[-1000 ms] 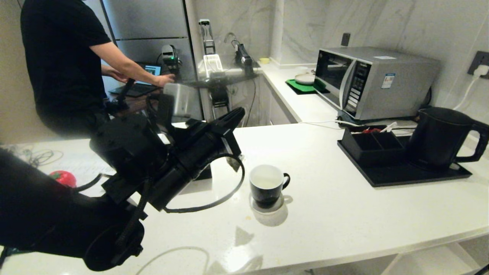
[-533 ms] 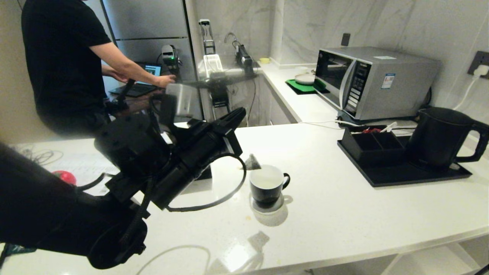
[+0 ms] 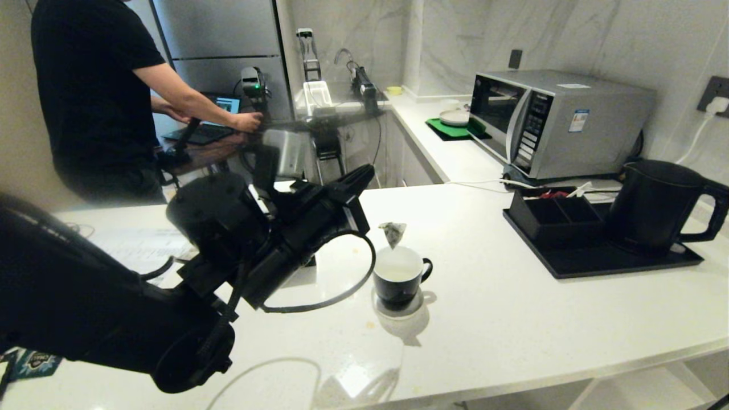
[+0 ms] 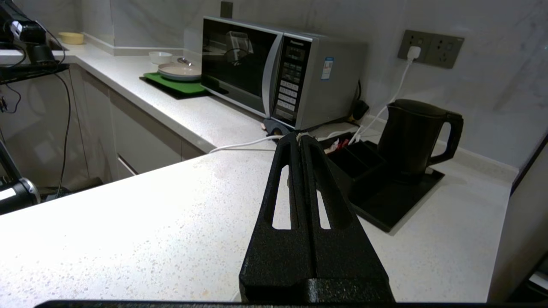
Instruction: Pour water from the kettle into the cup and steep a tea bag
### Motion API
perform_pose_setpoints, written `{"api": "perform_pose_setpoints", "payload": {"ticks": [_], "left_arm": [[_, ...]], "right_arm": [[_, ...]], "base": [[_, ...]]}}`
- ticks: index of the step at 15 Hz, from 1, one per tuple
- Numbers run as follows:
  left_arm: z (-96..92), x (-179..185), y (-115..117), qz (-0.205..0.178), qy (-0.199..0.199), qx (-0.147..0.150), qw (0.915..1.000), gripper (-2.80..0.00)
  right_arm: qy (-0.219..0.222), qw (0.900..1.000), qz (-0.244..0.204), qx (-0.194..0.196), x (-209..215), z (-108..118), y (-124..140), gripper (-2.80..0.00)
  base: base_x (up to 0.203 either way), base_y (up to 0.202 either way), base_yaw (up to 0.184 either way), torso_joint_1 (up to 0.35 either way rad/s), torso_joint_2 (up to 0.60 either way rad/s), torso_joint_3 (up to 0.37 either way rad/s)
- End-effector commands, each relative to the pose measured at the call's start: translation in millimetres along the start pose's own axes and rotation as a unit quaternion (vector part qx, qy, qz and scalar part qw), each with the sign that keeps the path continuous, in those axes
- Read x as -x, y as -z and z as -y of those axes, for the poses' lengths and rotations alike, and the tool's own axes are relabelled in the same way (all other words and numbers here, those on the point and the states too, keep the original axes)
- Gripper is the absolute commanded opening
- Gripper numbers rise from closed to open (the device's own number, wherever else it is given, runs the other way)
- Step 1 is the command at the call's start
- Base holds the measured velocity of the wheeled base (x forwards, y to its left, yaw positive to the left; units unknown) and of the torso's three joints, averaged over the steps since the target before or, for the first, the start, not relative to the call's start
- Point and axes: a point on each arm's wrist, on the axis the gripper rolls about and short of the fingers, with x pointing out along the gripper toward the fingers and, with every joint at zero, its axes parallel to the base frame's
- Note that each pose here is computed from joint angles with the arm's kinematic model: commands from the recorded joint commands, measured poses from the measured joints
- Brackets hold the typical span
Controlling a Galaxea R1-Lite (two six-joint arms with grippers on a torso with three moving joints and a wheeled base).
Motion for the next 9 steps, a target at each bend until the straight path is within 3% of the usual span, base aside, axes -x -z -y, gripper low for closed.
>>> {"api": "perform_pose_setpoints", "payload": {"ticks": [1,9], "left_arm": [[-0.3,-3.3,1.1,0.005,0.001,0.001,1.0000,-2.80],[3.1,-13.6,6.9,0.005,0.009,0.002,0.9999,-2.80]], "right_arm": [[-0.001,0.998,0.064,-0.001,9.4,0.2,3.6,-2.80],[-0.003,0.997,0.081,-0.001,11.9,0.3,4.8,-2.80]], "base": [[0.000,0.000,0.000,0.000,0.00,0.000],[0.000,0.000,0.000,0.000,0.00,0.000]]}}
